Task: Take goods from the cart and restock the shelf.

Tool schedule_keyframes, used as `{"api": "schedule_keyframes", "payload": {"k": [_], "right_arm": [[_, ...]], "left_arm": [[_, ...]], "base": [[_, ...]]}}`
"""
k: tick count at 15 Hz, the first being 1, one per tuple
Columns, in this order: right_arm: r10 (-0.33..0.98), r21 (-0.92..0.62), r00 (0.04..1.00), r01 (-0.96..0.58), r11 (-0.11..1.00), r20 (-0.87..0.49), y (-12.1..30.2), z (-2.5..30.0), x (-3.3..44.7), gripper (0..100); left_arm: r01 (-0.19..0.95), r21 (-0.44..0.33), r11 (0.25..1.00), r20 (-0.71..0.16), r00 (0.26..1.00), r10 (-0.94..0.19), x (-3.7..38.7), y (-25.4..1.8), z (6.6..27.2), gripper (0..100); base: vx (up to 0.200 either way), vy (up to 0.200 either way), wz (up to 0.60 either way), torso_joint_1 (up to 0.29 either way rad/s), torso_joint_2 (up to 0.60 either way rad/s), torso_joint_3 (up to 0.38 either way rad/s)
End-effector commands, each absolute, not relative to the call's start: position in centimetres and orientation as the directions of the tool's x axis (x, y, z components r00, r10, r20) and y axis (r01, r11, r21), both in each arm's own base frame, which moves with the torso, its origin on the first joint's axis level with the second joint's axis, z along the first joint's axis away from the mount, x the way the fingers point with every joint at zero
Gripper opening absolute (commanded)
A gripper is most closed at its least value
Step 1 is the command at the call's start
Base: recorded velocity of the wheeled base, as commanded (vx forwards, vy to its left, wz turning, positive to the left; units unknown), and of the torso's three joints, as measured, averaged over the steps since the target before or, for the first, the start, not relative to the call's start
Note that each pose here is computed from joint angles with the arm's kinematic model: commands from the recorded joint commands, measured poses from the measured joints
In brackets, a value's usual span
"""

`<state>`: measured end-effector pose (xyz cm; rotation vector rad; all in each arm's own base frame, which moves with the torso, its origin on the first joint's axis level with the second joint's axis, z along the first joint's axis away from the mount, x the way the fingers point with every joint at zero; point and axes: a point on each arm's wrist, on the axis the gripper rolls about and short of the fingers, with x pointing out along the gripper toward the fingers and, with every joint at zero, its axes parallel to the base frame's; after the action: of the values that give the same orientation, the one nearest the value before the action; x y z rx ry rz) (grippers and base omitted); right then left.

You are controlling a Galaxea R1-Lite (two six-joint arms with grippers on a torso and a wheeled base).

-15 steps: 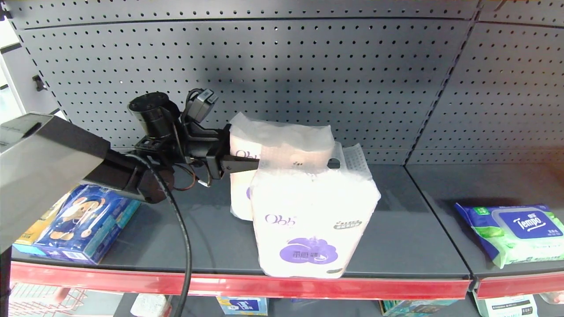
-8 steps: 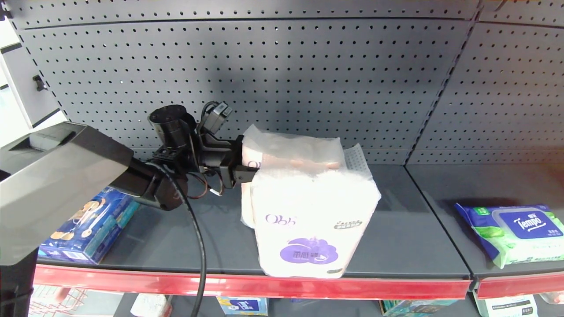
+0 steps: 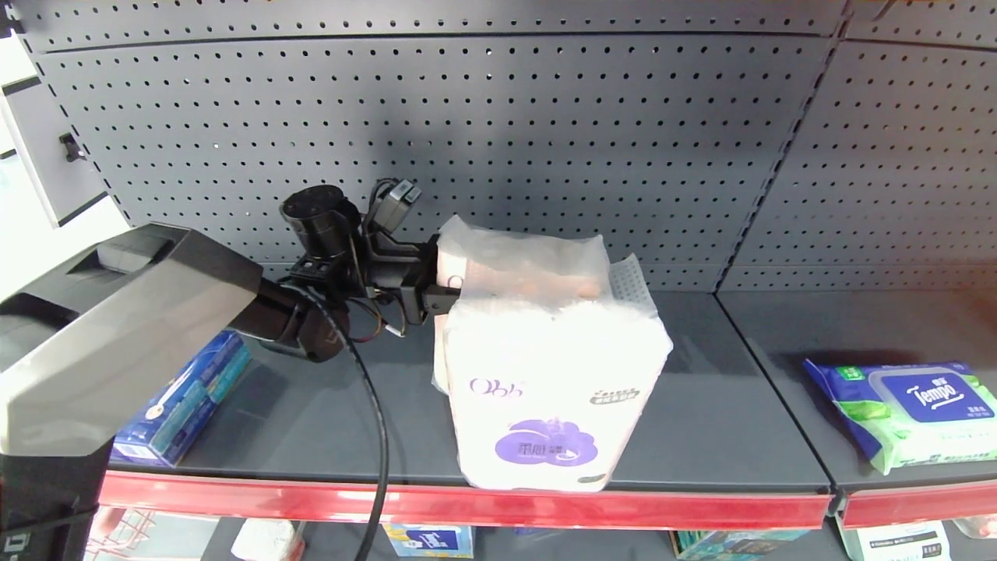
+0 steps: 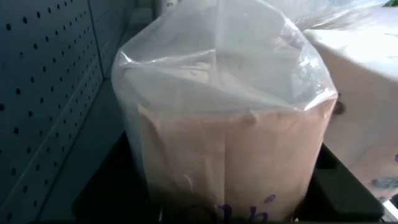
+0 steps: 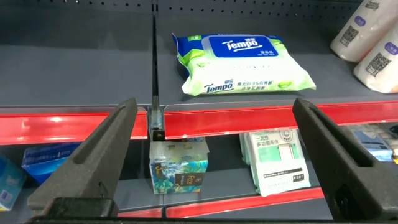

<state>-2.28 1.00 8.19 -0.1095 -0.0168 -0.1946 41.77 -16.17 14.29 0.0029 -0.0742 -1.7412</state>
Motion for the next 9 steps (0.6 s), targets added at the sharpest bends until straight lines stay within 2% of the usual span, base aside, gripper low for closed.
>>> {"api": "schedule_keyframes", "payload": {"k": [1, 9], "right_arm": [[-0.192, -0.107, 0.981, 0.194, 0.975, 0.027, 1.0, 8.2, -2.3, 100], [-0.190, -0.106, 0.981, 0.192, 0.976, 0.026, 1.0, 8.2, -2.3, 100]], "left_arm": [[0.986, 0.054, -0.159, 0.049, -0.161, -0.986, 42.9, -16.6, 14.2, 0], [0.987, 0.088, -0.134, 0.088, -0.142, -0.986, 43.9, -16.9, 17.0, 0]], "base": [[0.000, 0.000, 0.00, 0.000, 0.00, 0.000], [0.000, 0.000, 0.00, 0.000, 0.00, 0.000]]}}
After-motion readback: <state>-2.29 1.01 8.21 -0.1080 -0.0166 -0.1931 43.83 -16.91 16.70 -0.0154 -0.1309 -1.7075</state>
